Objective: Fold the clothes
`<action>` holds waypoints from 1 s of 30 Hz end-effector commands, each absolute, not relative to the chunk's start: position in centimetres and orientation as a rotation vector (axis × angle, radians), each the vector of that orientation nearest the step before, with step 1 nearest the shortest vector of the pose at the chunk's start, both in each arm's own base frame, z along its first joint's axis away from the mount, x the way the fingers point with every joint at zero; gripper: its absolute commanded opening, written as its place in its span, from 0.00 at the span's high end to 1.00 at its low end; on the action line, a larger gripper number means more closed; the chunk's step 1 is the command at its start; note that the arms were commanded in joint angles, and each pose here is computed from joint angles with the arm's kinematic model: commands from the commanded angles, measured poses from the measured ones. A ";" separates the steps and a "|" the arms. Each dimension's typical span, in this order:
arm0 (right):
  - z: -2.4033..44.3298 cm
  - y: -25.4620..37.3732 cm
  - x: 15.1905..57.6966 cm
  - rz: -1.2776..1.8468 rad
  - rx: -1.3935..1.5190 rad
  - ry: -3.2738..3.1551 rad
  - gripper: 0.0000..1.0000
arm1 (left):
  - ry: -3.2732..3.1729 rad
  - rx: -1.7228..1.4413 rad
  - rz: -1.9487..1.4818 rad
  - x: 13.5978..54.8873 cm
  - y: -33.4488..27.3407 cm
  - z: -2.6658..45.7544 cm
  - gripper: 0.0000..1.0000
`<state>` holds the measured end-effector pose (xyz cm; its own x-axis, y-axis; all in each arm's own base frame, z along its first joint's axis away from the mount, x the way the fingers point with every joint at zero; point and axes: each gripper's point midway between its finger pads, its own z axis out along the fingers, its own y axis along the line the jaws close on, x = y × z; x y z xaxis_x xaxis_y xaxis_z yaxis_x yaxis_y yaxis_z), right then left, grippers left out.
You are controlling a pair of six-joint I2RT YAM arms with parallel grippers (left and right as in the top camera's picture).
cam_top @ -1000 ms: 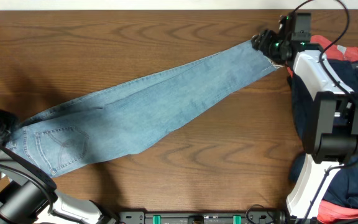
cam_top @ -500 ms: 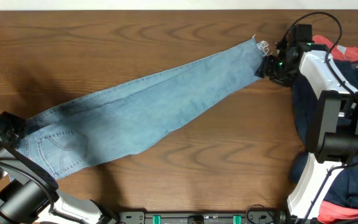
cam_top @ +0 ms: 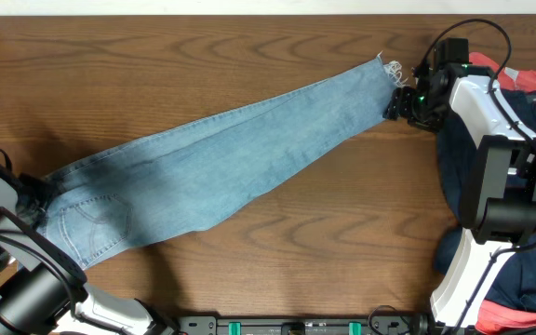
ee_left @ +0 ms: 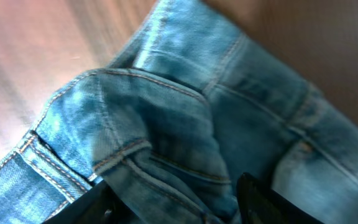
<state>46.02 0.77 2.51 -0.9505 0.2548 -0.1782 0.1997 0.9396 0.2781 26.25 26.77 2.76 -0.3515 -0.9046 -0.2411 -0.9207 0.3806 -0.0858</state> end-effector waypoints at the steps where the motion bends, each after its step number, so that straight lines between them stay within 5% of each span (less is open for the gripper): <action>1: 4.1 -0.6 46.8 0.318 0.296 2.836 0.26 | 2.343 -1.472 -0.057 29.3 26.6 6.6 0.40; 9: 3.8 -1.8 48.4 0.273 0.306 2.779 0.11 | 2.300 -1.434 -0.074 28.0 24.7 12.6 0.39; 19: 0.5 -0.8 50.7 0.346 0.421 2.728 0.23 | 2.437 -1.545 -0.120 24.7 21.6 10.2 0.40; 24: -2.2 0.4 50.2 0.397 0.435 2.776 0.29 | 2.498 -1.591 -0.144 23.5 20.5 7.4 0.49; 25: -2.6 0.8 50.1 0.416 0.429 2.782 0.34 | 2.505 -1.599 -0.138 23.3 20.4 6.7 0.49; 30: -2.4 2.3 49.7 0.505 0.407 2.799 0.94 | 2.514 -1.607 -0.128 23.2 20.5 2.9 0.58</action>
